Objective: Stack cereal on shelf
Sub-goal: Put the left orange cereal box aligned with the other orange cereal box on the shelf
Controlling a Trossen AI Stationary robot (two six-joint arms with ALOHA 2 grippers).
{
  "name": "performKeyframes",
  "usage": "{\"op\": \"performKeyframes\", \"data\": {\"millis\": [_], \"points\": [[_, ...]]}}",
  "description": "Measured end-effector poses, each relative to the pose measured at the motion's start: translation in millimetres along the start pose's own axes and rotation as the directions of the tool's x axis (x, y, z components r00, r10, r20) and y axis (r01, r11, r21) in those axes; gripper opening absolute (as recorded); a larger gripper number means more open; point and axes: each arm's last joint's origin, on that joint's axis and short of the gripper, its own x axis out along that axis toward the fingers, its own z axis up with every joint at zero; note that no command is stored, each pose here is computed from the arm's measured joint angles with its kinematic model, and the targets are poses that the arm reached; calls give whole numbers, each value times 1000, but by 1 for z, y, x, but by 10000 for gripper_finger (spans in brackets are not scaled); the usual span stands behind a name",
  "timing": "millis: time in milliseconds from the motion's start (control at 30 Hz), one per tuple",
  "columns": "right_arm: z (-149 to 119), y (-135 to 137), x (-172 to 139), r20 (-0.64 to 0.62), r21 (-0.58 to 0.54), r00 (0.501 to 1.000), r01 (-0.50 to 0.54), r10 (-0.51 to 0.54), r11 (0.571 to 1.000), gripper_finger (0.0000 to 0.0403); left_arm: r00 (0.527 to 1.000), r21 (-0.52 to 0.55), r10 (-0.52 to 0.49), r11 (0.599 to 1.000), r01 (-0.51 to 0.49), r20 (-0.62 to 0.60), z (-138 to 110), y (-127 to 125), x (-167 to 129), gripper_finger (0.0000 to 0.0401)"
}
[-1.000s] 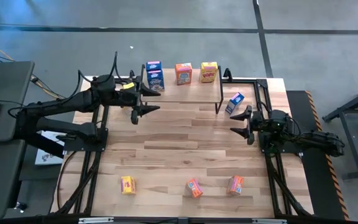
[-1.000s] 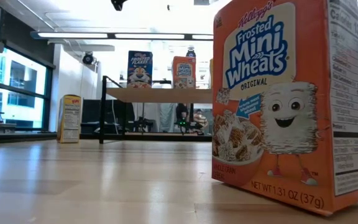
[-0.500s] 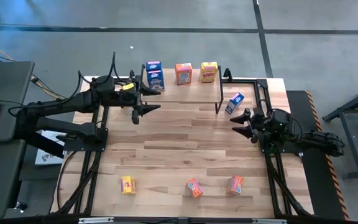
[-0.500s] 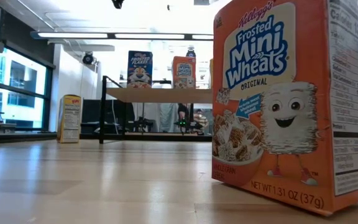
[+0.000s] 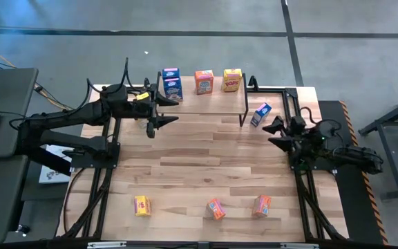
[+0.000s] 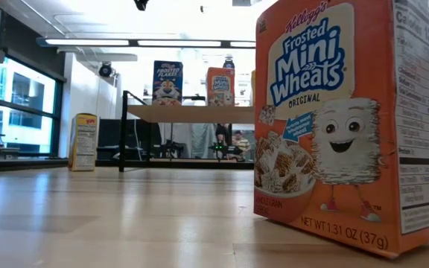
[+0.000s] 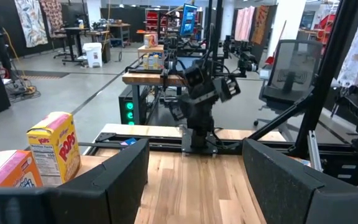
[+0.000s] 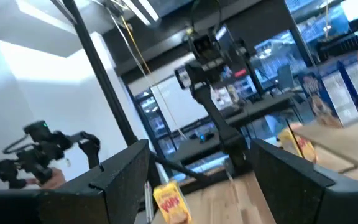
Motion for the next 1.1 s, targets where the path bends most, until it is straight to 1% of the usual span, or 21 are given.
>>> {"op": "performKeyframes", "data": {"millis": [100,200,300,433,567,700,800,900,1000,1100], "points": [[16,9,3,17,-5,1000,-10,10,1000,273,1000,0,0,1000,0,0,0,0,0,251],[36,18,9,4,20,1000,-3,3,1000,273,1000,0,0,1000,0,0,0,0,0,251],[55,26,21,-40,60,999,24,-21,998,273,1000,1,0,1000,0,0,0,0,0,251],[72,29,43,-151,158,985,107,-83,982,273,1000,1,0,1000,0,-1,0,0,0,251],[83,28,68,-267,286,955,203,-126,936,273,1000,0,0,1000,0,-4,0,0,0,251],[86,31,96,-374,405,919,281,-123,870,273,1000,-1,0,1000,0,-7,-1,0,0,251],[84,35,118,-428,460,894,343,-134,819,273,1000,-1,0,1000,0,-7,-1,0,0,251],[81,43,138,-499,473,853,417,-153,776,273,1000,0,2,1000,-2,-6,-1,0,0,251],[71,53,154,-604,427,770,530,-205,733,273,999,1,44,999,-44,-1,0,1,0,251],[57,64,169,-679,360,685,624,-264,693,273,993,1,118,993,-118,-1,0,3,0,251]]}}
